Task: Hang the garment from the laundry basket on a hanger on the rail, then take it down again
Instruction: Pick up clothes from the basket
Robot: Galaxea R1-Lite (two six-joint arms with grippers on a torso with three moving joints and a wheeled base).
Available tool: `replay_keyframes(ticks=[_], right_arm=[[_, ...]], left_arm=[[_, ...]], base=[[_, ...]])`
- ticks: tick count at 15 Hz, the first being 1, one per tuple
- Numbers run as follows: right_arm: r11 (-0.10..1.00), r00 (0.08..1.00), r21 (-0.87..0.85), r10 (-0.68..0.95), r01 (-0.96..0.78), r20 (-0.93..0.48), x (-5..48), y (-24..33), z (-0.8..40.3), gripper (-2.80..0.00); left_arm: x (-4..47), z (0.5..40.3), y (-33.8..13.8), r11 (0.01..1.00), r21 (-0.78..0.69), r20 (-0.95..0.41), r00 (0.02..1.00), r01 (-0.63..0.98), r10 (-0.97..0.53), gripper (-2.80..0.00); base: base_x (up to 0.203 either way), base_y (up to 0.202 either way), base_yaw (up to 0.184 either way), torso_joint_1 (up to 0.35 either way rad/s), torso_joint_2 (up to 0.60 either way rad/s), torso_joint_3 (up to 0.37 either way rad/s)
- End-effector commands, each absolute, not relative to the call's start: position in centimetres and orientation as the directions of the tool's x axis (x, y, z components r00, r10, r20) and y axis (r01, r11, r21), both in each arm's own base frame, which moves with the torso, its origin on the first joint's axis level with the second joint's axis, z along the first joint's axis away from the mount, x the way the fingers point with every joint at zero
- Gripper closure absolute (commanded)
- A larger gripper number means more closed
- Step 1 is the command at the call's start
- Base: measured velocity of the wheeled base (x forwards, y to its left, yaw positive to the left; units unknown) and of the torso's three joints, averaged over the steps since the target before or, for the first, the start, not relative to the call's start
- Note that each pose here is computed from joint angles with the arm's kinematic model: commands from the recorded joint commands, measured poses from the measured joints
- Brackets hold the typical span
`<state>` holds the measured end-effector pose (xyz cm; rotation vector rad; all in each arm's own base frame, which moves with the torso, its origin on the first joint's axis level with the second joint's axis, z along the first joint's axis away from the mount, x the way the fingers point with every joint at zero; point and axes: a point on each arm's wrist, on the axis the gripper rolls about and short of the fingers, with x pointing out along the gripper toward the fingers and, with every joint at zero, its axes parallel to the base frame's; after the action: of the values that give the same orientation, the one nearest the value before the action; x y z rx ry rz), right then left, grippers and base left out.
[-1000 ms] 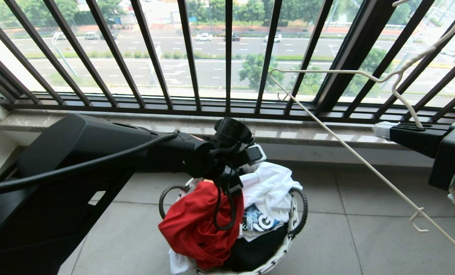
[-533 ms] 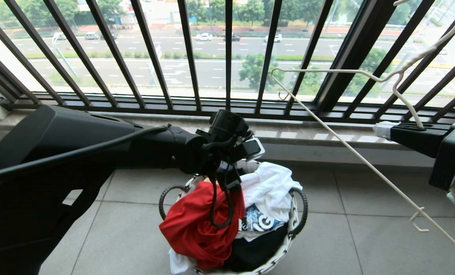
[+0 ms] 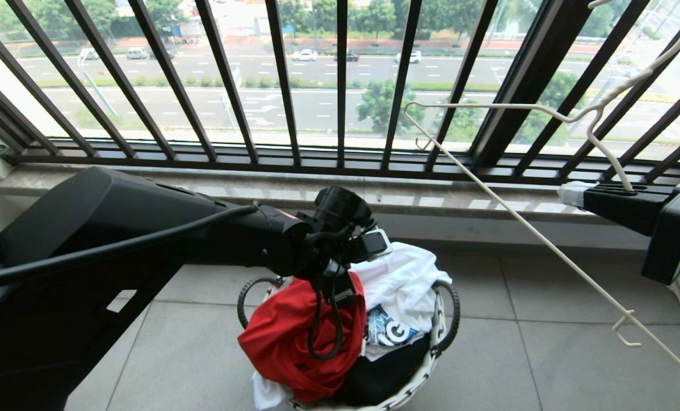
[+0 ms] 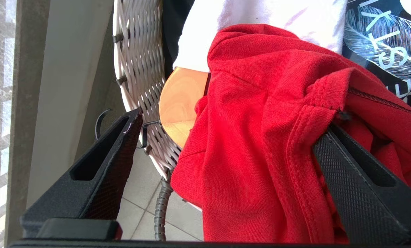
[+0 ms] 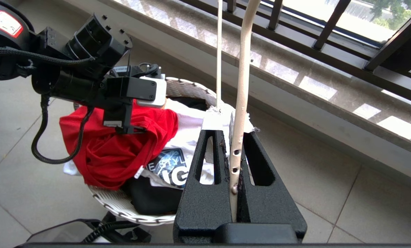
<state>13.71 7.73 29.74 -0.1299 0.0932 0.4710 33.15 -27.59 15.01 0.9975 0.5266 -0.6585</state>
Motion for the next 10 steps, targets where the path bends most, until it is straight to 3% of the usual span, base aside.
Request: replay_keyframes(ticks=[1, 10], right_arm=[[0.883, 0.887, -0.104, 0.446, -0.458, -0.119, 13.72, 7.74, 29.74, 0.0], [0.883, 0.887, -0.104, 0.446, -0.458, -0.118, 13.69, 7.72, 29.76, 0.0]], left_arm=[[33.34, 14.26, -27.83, 0.372, 0.584, -0.685, 0.684, 0.721, -0.251, -2.8], [33.59, 13.51, -28.58, 0.364, 0.584, -0.686, 0.681, 0.725, -0.257, -2.8]], base=[[0.0, 0.0, 0.0, 0.0, 0.0, 0.0], [0.0, 0.0, 0.0, 0.0, 0.0, 0.0]])
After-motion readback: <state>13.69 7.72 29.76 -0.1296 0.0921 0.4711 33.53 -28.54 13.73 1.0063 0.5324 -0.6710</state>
